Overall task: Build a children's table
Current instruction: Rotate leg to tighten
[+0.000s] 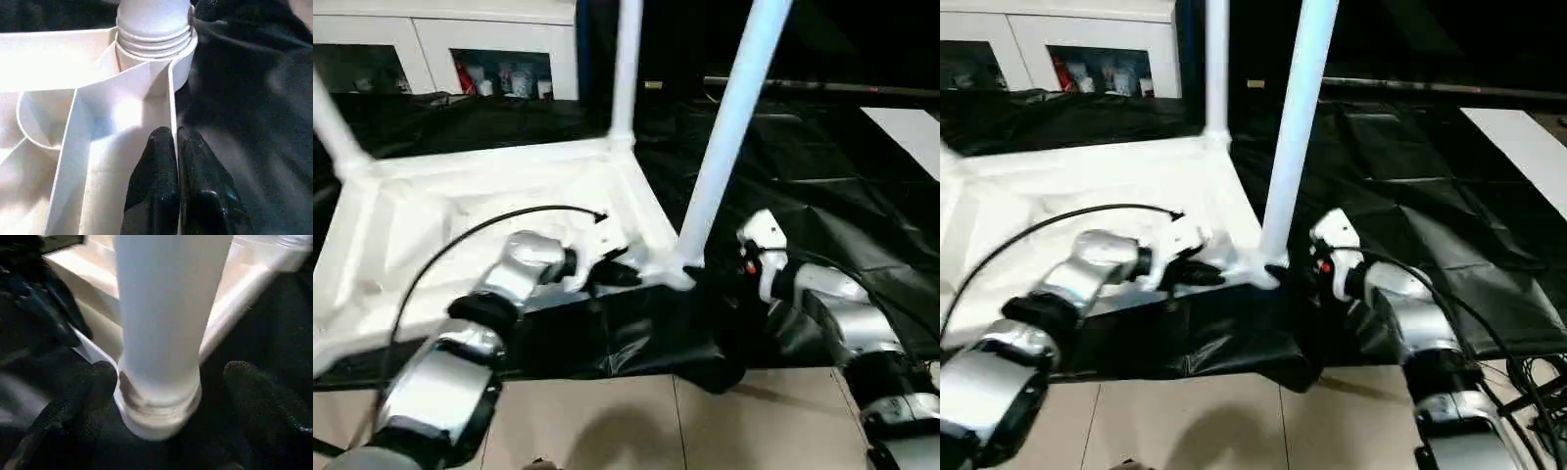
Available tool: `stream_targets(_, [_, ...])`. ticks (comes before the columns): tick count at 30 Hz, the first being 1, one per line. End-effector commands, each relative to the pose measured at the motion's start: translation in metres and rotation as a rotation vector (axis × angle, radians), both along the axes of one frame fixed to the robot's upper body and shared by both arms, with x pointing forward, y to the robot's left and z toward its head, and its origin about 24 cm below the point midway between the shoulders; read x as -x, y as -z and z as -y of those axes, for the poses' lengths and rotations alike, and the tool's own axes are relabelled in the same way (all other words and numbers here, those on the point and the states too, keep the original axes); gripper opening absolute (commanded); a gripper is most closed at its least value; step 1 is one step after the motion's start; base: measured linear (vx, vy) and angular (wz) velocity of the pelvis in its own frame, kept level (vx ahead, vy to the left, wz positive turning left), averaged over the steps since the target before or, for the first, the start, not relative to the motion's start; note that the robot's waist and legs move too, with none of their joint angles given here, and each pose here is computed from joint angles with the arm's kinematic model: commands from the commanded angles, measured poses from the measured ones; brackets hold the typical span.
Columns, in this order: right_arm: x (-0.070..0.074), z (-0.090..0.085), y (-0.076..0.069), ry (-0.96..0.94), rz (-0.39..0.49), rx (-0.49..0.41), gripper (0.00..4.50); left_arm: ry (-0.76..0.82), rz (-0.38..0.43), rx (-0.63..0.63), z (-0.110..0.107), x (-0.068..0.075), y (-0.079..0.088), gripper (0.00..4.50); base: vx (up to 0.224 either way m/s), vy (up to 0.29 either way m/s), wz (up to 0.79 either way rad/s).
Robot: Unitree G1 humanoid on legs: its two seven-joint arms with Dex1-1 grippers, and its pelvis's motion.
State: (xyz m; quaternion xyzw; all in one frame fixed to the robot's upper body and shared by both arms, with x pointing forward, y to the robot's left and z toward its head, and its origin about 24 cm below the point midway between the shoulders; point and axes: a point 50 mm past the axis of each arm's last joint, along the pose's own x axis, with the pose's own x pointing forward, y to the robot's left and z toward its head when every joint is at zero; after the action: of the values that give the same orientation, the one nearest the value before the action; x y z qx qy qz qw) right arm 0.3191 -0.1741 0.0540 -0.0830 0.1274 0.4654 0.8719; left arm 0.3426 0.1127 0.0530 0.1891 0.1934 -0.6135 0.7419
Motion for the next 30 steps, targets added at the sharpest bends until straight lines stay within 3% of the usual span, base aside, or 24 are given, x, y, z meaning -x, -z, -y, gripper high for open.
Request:
stream_targets(1, [0.004,-0.002,-0.003,-0.062,-0.004,0.010,3.91,0.079,-0.069,0.029,0.005,0.011,0.009,0.00,0.000,0.000,0.00])
stream_targets(7, [0.012,-0.007,0.003,-0.158,-0.051,0.024,3.91,0.106,-0.083,0.047,0.001,0.013,0.006,0.00,0.000,0.000,0.00])
stream_targets(13, [0.013,-0.010,0.006,-0.173,-0.060,0.041,3.20,0.105,-0.080,0.045,0.000,0.013,0.006,0.00,0.000,0.000,0.00])
stream_targets(16, [0.013,-0.011,0.007,-0.168,-0.059,0.032,3.13,0.107,-0.081,0.045,0.000,0.013,0.005,0.00,0.000,0.000,0.00])
stream_targets(18, [0.013,-0.013,0.008,-0.167,-0.061,0.026,2.79,0.108,-0.083,0.045,-0.001,0.014,0.005,0.00,0.000,0.000,0.00])
stream_targets(30, [0.017,-0.013,0.021,-0.149,-0.089,0.035,2.48,0.104,-0.088,0.032,-0.002,0.015,0.007,0.00,0.000,0.000,0.00])
